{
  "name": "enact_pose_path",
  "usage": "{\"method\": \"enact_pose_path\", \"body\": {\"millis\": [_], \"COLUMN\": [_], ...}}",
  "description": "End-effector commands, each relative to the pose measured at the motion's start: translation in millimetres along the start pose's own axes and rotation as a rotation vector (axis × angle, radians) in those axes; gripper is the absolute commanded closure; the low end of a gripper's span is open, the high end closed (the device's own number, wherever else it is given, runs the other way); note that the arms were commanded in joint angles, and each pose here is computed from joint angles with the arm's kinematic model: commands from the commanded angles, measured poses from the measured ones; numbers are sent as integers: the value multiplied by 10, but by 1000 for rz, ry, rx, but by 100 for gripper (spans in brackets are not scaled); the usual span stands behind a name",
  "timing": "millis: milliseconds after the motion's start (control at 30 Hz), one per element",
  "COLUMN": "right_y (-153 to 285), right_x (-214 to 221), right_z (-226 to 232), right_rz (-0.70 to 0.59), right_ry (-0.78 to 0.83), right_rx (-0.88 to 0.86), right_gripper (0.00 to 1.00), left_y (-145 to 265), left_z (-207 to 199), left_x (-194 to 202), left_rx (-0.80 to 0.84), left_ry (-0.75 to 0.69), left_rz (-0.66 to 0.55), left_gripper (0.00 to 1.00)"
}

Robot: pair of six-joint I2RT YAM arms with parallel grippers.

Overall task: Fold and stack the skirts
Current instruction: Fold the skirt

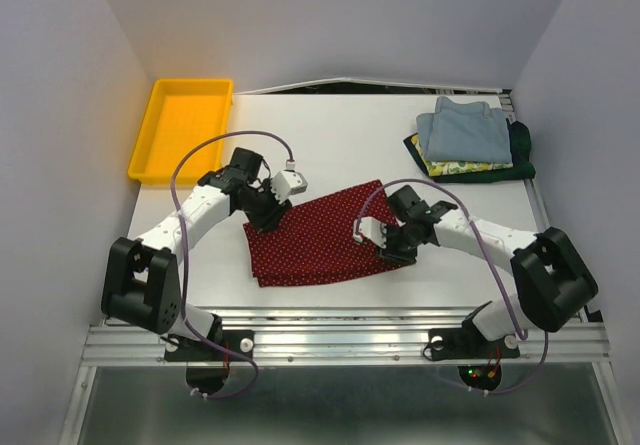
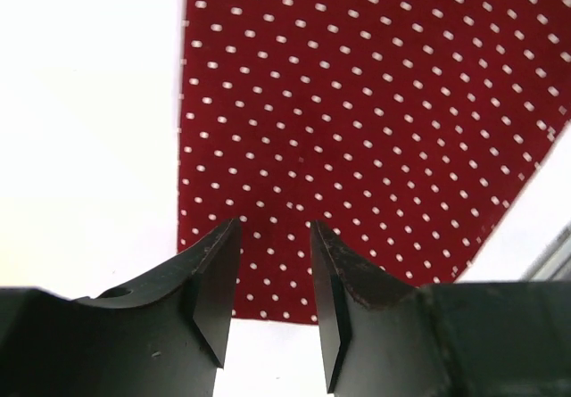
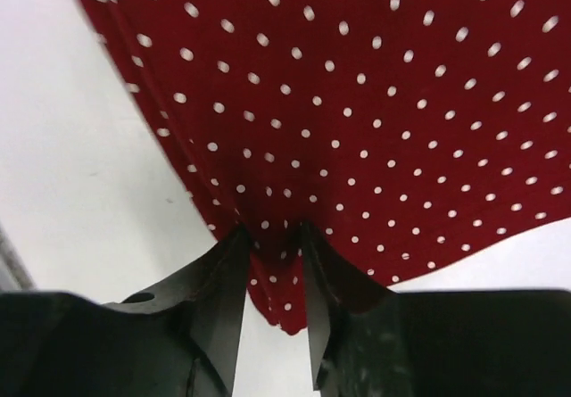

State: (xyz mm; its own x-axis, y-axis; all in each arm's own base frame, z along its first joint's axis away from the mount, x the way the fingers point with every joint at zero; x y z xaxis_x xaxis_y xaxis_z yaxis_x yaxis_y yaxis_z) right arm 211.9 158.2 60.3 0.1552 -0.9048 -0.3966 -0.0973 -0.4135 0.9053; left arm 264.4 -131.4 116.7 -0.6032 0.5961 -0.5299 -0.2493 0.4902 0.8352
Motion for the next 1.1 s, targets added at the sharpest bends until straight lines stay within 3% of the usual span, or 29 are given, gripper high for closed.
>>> {"method": "enact_pose_path", "body": {"millis": [0,33,100,267,400,467,567,667,800,867,1067], "right_y": [-214,-234,-320,-475,-471,-298,-65,331,580,706,544], "right_x": [180,222,227,224,113,-56,14,-84,-181,-361,-797], "right_z": [-291,-349,-452,-874,-1628,-2242,-2711,-2987,-2819,-2699,-2071], "right_rz": [92,121,133,185,201,198,256,211,133,16,-257], "right_ry": [63,68,77,178,191,176,62,15,-52,-128,-503], "right_rx": [142,165,180,284,473,702,850,957,900,848,437], "right_gripper": [71,85,97,99,99,95,86,60,53,53,54], "left_y": [-16,-36,-32,23,88,109,135,117,-14,-60,-277], "left_z": [188,215,281,380,413,447,538,571,531,479,209], "left_x": [-184,-146,-71,42,42,36,21,36,66,81,195], "left_rx": [-84,-96,-109,-121,-150,-182,-243,-256,-220,-198,-170], "left_ry": [115,130,159,206,217,229,227,209,164,115,-19], "left_rz": [-111,-110,-106,-100,-123,-136,-147,-139,-111,-102,-59], "left_gripper": [53,53,53,53,53,53,53,53,53,54,55]}}
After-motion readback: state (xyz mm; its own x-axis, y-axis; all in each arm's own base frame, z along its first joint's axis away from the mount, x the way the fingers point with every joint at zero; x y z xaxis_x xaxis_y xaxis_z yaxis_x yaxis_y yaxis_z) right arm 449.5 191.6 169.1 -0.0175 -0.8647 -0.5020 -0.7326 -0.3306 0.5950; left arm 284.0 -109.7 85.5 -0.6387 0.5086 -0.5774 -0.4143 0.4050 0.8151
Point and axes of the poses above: each gripper's point midway between its finger pads, its own y axis back along the fingers, its own z axis along the line the jaws close on, x = y × z, the point moved 3 cm from there along y, back along the fingers, and after that the axes turned 14 degrees about y, right-handed, at the moved point
